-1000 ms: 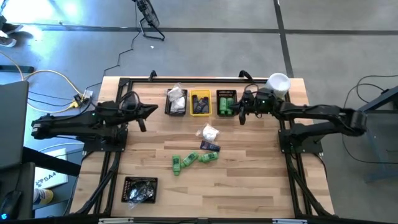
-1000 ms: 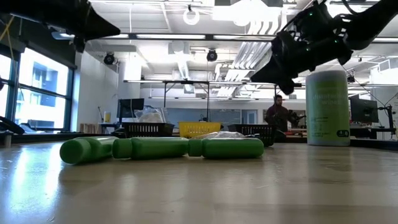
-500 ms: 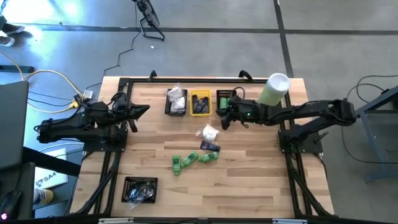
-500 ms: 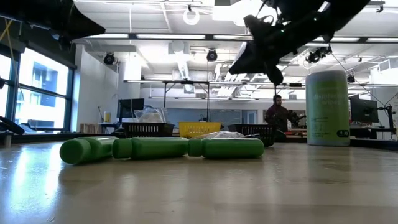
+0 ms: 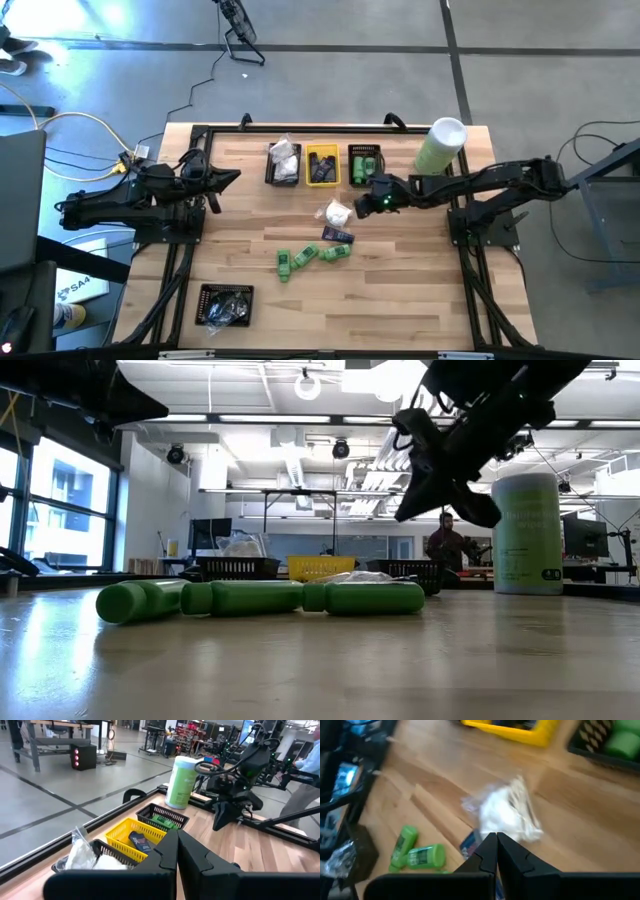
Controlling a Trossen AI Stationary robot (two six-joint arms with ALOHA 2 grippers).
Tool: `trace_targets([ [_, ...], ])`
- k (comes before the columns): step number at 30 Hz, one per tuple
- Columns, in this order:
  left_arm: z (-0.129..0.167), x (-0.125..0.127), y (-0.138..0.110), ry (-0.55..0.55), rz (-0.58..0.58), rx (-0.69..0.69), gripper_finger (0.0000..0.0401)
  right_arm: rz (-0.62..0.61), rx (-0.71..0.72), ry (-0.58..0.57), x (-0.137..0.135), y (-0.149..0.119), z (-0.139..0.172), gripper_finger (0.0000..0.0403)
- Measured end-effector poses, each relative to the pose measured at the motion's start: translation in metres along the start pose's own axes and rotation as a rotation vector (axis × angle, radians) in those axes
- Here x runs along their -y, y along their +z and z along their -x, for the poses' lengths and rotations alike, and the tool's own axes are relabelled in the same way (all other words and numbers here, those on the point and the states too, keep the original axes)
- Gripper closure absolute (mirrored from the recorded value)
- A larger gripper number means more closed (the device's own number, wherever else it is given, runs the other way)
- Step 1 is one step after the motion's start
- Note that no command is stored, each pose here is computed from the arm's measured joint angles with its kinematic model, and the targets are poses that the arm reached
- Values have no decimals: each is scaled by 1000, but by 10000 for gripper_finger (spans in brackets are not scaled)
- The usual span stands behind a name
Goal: Pick & Place Travel size toiletries
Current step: Put the cotton pack into the top left black bin
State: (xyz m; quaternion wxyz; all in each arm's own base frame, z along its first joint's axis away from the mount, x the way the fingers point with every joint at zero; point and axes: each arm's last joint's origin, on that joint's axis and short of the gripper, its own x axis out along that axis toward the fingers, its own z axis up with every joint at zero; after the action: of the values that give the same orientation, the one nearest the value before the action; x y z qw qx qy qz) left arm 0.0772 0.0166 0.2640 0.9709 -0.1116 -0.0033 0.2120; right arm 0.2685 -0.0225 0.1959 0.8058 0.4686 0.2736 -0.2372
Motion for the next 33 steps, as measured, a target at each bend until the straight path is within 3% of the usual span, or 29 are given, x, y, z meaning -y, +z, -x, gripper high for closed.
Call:
trace_targets([
  [5, 0, 0, 0, 2, -40, 0, 401, -91, -45, -52, 6, -4, -2, 394],
  [8, 0, 0, 0, 2, -47, 0, 401, -124, -100, -30, 6, -5, -3, 367],
  [19, 0, 0, 0, 2, -46, 1, 401, -367, -174, -135, 19, -17, -34, 137],
  [23, 0, 0, 0, 2, -46, 1, 401, -473, -158, -130, 21, -18, -46, 82],
  [28, 0, 0, 0, 1, -46, 1, 401, -526, -98, -79, 21, -18, -63, 67],
  [33, 0, 0, 0, 1, -46, 1, 401, -571, -66, -68, 24, -20, -75, 90],
])
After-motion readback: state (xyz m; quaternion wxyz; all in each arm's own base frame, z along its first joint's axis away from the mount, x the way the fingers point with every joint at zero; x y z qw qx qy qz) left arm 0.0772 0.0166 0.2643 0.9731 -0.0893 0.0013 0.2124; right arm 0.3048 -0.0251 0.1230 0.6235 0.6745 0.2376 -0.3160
